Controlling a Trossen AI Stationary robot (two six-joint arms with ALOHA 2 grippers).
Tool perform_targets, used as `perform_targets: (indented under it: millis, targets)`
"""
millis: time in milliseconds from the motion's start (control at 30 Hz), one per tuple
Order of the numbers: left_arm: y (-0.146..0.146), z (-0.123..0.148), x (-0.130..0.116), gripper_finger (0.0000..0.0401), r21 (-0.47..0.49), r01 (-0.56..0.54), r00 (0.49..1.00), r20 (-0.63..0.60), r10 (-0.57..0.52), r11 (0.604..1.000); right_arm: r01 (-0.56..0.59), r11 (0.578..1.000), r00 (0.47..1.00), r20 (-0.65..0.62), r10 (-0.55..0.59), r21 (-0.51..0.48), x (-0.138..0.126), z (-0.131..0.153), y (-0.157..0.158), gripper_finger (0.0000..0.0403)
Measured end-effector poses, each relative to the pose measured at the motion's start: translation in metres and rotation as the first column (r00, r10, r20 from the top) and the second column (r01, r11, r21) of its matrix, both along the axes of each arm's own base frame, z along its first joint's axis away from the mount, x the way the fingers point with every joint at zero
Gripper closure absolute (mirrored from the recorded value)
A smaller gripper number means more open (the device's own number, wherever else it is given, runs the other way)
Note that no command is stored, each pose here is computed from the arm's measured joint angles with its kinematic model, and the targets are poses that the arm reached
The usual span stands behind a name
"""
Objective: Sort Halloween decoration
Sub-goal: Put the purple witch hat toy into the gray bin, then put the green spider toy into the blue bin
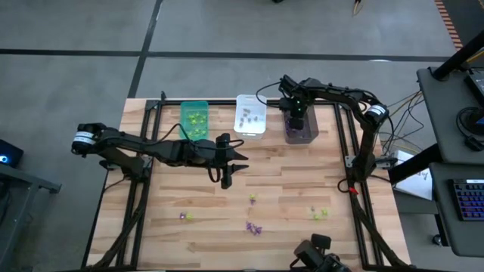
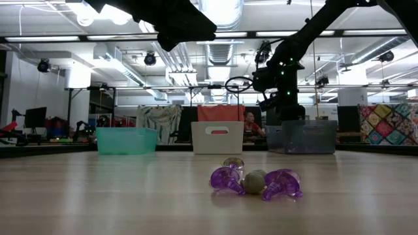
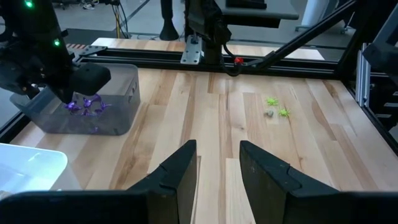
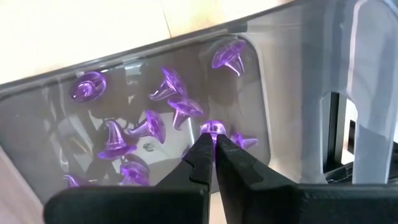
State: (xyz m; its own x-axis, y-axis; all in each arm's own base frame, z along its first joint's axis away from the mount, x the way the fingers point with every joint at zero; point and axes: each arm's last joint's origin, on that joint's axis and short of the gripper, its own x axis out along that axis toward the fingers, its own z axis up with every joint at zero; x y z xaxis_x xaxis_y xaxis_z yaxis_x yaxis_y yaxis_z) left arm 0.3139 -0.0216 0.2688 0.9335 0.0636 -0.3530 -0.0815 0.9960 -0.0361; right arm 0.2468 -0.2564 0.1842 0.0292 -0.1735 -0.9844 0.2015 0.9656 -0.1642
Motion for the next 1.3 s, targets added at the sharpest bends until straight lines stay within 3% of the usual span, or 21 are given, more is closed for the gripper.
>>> perform_targets:
  millis: [267, 733, 933, 1133, 1300]
  targets:
    - [0.000, 0.000, 0.000, 0.0297, -0.003, -0.001, 1.000, 0.000, 0.001, 1.000, 0.016, 1.000, 1.000, 0.007, -0.016, -0.003, 0.000, 0.000, 0.000, 0.0390]
    - [0.000, 0.000, 0.000, 0.0297, -0.004, -0.002, 1.000, -0.003, 0.002, 1.000, 0.087, 0.996, 0.996, 0.030, -0.087, -0.015, 0.001, 0.007, -0.001, 0.0325]
    - [0.000, -0.007, 0.002, 0.0297, -0.015, -0.007, 0.999, -0.035, 0.006, 1.000, 0.151, 0.987, 0.985, 0.093, -0.146, -0.048, -0.004, 0.039, 0.007, 0.0314]
    - [0.000, -0.016, 0.005, 0.0297, -0.035, -0.019, 0.997, -0.081, 0.016, 0.999, 0.212, 0.975, 0.960, 0.204, -0.193, -0.072, -0.014, 0.089, 0.039, 0.0323]
    - [-0.001, -0.018, 0.004, 0.0297, -0.041, -0.022, 0.995, -0.101, 0.018, 0.999, 0.203, 0.978, 0.907, 0.369, -0.203, 0.040, -0.015, 0.123, 0.082, 0.0332]
